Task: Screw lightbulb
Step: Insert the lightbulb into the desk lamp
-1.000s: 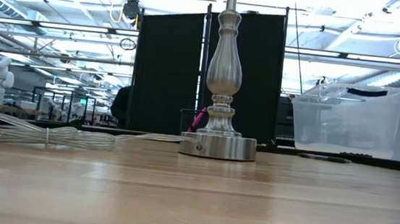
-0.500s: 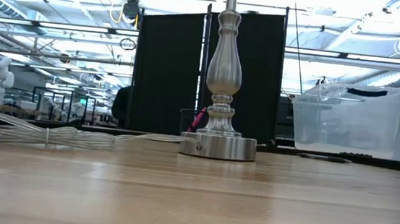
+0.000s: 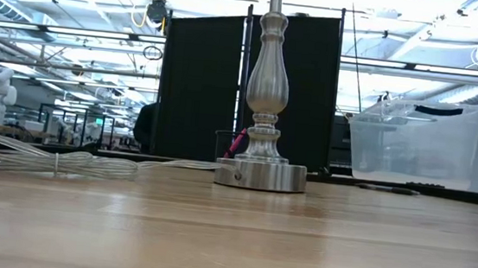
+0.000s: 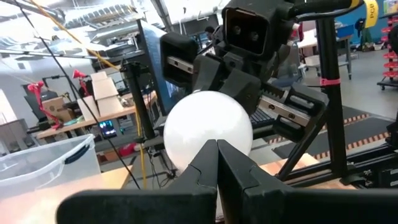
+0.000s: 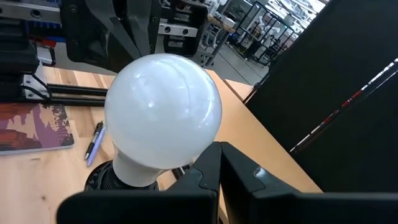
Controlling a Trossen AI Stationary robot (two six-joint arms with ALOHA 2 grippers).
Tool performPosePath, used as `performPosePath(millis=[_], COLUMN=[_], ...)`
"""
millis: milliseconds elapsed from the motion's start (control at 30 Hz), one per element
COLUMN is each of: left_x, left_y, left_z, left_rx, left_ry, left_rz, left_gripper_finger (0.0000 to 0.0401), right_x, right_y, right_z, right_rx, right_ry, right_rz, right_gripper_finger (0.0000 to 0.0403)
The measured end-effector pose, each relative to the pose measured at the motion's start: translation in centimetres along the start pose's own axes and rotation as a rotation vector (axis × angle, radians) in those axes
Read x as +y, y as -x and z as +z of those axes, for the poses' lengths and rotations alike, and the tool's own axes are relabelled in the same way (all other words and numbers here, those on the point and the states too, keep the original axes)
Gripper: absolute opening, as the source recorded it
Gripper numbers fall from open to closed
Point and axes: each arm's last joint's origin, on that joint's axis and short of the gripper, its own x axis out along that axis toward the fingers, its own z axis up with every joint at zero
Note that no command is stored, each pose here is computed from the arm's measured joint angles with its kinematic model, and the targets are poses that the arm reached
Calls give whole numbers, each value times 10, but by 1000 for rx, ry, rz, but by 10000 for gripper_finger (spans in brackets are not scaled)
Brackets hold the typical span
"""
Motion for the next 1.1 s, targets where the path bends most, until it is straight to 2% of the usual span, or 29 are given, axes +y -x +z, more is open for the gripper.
performPosePath(millis=[700,1100], left_x=[2,8], left_y=[-1,-4], left_z=[-5,-14], left_rx=[35,75], left_ry=[4,15], left_rz=[28,47], left_gripper_finger=[0,0], right_x=[1,8], right_y=[-1,-4], right_z=[-6,-7], right_rx=[36,39], right_ry=[-24,-22], right_rz=[16,79], right_gripper_finger=[0,0])
